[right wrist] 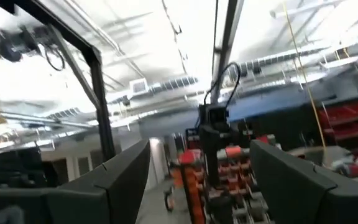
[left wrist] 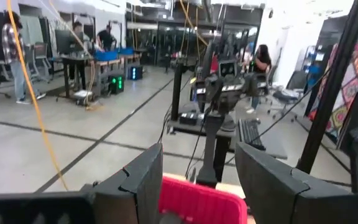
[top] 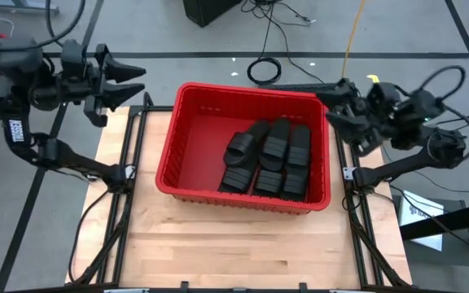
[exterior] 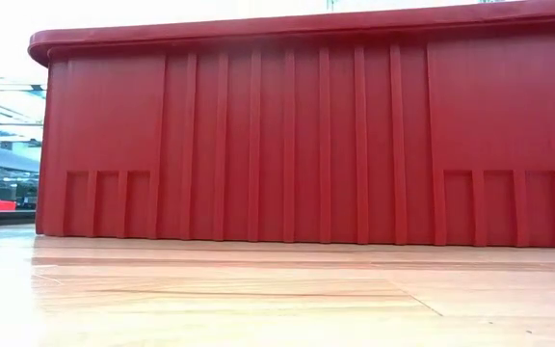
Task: Pick and place slides into bin
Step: Return to Home Position
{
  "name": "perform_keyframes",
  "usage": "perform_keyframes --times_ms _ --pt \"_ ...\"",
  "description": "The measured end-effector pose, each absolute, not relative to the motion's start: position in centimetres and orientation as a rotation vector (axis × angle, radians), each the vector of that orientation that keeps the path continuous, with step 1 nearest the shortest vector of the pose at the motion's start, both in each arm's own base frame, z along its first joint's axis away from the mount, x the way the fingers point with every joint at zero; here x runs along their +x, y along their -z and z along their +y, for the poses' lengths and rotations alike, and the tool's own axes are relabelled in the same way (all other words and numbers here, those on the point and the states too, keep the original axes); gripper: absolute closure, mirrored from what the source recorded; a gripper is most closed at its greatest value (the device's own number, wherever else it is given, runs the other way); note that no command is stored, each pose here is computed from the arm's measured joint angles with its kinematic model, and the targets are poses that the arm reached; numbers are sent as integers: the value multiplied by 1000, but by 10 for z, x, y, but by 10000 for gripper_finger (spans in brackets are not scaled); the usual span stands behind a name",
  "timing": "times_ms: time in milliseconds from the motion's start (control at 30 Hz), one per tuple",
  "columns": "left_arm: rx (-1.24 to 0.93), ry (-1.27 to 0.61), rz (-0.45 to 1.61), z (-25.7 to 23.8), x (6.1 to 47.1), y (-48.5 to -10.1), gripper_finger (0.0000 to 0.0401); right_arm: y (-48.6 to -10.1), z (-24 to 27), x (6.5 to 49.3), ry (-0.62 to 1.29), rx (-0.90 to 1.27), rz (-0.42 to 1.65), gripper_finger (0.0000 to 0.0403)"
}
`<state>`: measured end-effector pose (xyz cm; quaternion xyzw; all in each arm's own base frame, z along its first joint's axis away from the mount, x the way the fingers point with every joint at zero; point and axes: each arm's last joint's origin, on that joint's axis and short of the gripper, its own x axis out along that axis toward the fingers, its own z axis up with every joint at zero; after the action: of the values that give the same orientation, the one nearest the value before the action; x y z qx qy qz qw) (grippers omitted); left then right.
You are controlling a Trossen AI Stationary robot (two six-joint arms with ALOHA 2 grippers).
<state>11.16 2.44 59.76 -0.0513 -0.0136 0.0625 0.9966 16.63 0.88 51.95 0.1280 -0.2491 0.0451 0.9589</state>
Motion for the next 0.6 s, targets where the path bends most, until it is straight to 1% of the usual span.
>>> perform_keyframes --times_ms 167,300,433,533,600 --pt "-125 -152 -36 20 136 -578 203 -486 8 143 -112 278 -622 138" --pt "-157 -132 -111 19 160 -551 203 -447 7 136 -122 292 -729 138" --pt "-153 -84 -195 15 170 -517 203 -397 4 131 -42 356 -765 138" --pt "-164 -108 -193 16 171 -483 203 -357 2 129 16 405 -789 138" --pt "-191 -131 -208 17 168 -459 203 -333 1 125 5 426 -831 138"
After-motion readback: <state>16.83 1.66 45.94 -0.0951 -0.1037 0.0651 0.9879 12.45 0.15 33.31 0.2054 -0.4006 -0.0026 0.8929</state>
